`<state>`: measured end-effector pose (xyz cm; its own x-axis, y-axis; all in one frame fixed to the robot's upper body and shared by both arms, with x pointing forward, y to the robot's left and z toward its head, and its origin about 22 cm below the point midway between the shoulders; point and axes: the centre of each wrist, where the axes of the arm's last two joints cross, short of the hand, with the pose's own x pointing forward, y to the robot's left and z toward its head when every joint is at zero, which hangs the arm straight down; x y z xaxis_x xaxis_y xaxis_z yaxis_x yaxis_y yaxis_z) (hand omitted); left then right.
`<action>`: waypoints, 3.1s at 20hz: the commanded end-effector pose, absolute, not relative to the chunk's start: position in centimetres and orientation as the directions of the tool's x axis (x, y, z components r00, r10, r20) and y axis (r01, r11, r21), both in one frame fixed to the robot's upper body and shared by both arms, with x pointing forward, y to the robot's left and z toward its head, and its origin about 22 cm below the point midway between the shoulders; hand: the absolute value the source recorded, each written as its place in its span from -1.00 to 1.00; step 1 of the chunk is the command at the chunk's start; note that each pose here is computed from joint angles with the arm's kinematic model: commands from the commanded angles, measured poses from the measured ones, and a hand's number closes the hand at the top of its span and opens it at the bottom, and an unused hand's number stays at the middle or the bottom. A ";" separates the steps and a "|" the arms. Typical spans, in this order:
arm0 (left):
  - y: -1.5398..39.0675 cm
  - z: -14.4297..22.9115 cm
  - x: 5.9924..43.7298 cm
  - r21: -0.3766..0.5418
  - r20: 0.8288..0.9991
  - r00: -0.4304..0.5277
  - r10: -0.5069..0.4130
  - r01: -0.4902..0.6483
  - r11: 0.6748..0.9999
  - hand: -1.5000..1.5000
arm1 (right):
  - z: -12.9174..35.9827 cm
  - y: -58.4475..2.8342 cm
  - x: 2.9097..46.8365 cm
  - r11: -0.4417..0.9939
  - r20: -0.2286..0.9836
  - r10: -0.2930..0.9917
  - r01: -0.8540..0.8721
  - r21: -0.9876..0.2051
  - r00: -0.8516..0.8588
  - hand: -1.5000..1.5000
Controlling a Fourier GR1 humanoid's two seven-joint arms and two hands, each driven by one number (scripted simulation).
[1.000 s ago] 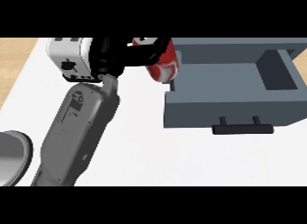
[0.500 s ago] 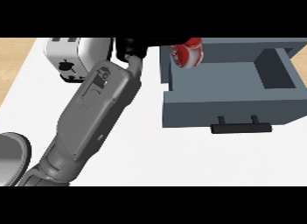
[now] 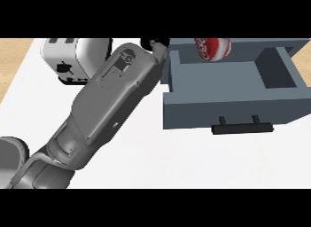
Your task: Pick up the can, place it into the drawer and close the drawer
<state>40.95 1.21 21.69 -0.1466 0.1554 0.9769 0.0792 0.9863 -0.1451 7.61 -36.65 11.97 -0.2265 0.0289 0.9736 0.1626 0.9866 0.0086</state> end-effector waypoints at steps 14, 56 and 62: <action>-1.5 20.6 41.9 -0.092 0.990 -0.102 0.096 0.037 0.995 1.00 | 13.6 -36.1 7.9 0.988 0.972 0.017 0.151 0.019 -0.233 -1.00; -2.2 18.1 41.5 -0.091 0.976 -0.205 0.078 -0.054 0.994 -1.00 | 17.8 -32.2 12.3 0.863 0.741 0.489 0.132 -0.488 -0.460 -1.00; -2.5 18.9 41.4 -0.138 0.980 -0.149 0.132 -0.037 0.990 -1.00 | 17.1 -29.2 15.6 0.802 0.684 0.571 0.133 -0.582 -0.453 -1.00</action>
<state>41.40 -2.44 18.56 -0.1737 0.1011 0.9796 -0.0521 0.9924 -0.1116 13.73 -30.98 17.38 -0.4517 0.5169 0.7272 0.1305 0.8446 -0.5193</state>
